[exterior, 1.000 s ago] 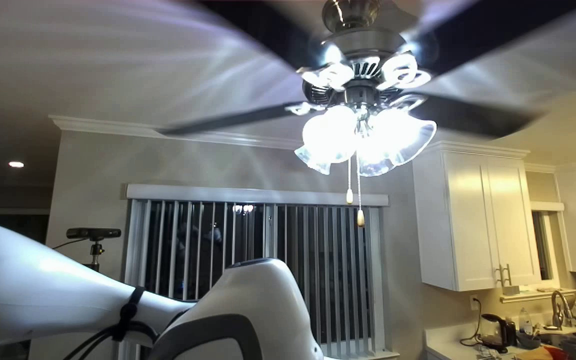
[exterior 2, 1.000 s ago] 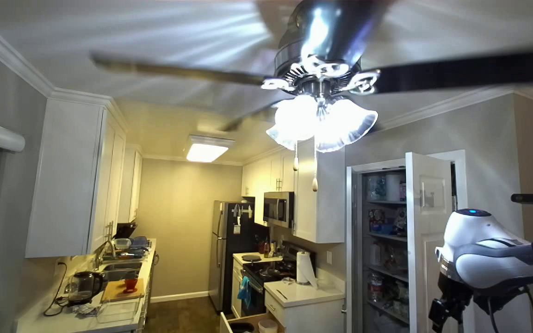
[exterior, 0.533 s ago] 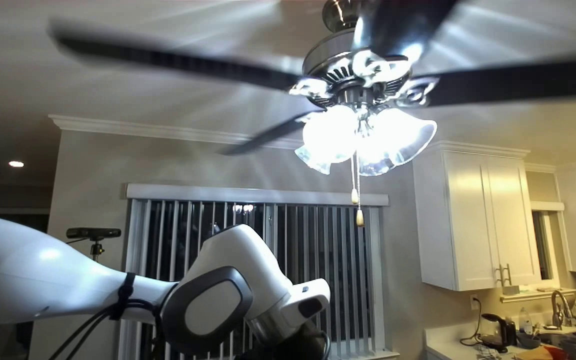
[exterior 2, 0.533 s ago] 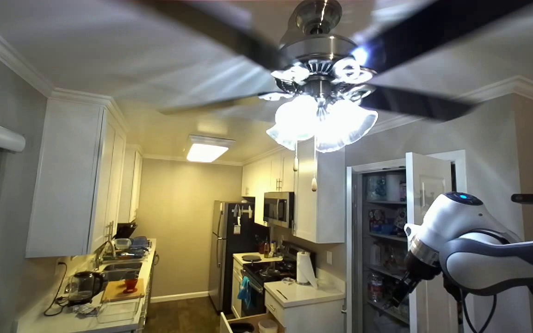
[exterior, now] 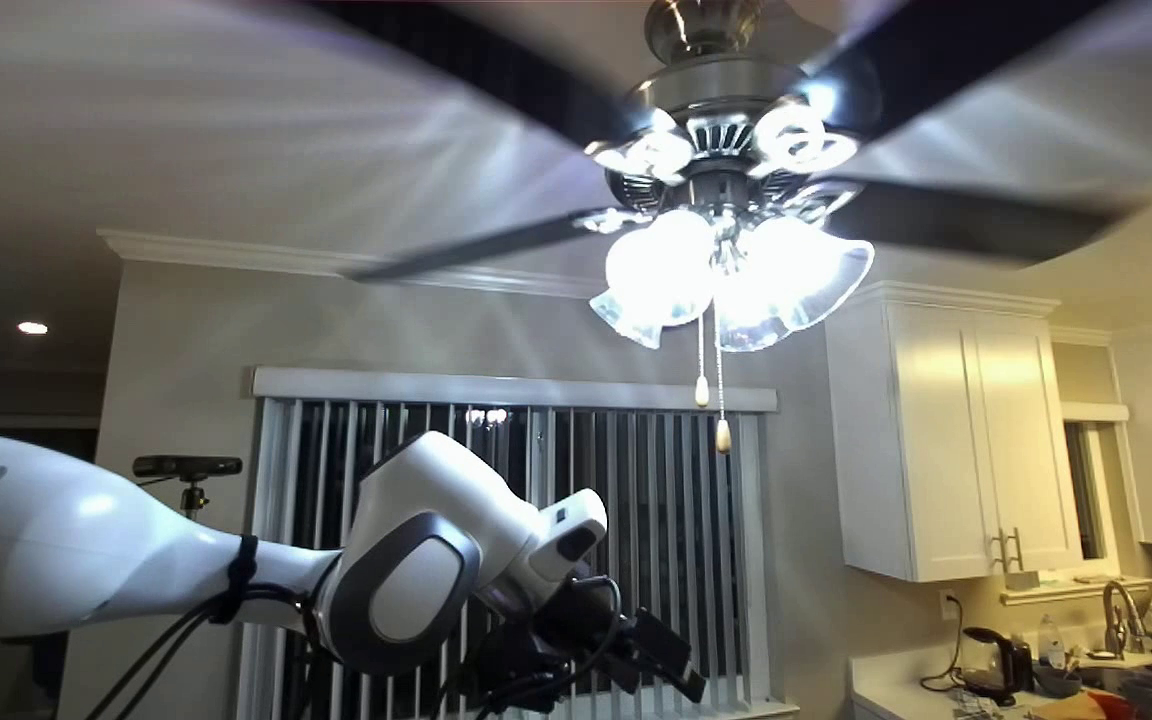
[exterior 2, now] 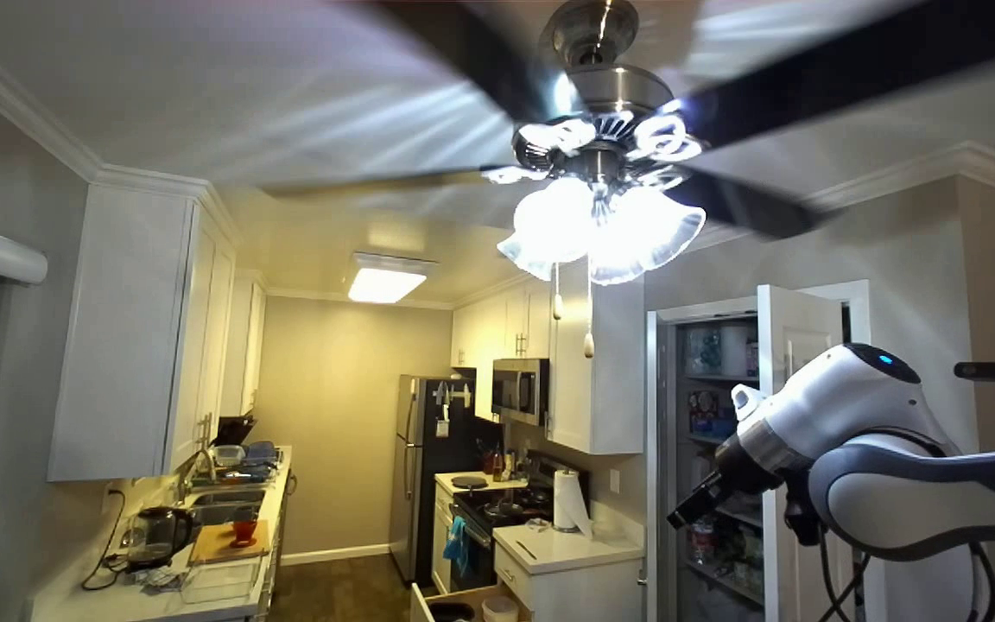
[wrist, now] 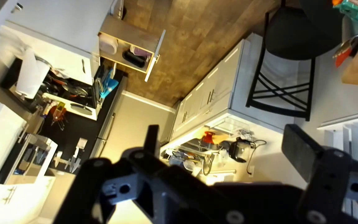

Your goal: Pull the longer cord of the ceiling lamp

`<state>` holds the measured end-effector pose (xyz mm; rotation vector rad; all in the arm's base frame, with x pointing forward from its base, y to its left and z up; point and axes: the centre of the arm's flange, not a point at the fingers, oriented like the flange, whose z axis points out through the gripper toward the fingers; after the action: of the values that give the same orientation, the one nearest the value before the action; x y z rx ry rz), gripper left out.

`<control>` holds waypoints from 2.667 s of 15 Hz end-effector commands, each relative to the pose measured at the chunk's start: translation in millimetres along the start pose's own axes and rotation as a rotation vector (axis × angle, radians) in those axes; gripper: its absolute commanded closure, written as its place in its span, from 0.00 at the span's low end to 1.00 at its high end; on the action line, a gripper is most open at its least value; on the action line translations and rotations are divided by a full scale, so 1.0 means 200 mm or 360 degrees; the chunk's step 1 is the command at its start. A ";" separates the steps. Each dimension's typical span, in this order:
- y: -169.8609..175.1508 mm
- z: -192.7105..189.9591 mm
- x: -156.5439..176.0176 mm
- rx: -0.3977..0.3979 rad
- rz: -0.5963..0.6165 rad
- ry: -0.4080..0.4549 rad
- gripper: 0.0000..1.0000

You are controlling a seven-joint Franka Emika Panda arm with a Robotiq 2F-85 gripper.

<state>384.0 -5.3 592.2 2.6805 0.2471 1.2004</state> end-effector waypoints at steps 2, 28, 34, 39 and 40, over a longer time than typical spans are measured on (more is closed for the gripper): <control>-0.12 -0.02 0.15 0.0064 0.0033 0.0194 0.00; -0.18 -0.08 0.84 -0.0101 0.0195 0.0942 0.00; -0.19 -0.11 0.86 -0.0161 0.0206 0.1053 0.00; -0.19 -0.09 0.85 -0.0205 0.0220 0.1100 0.00; -0.19 -0.09 0.85 -0.0206 0.0224 0.1107 0.00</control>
<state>476.9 66.3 719.8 2.1395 0.1036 2.0365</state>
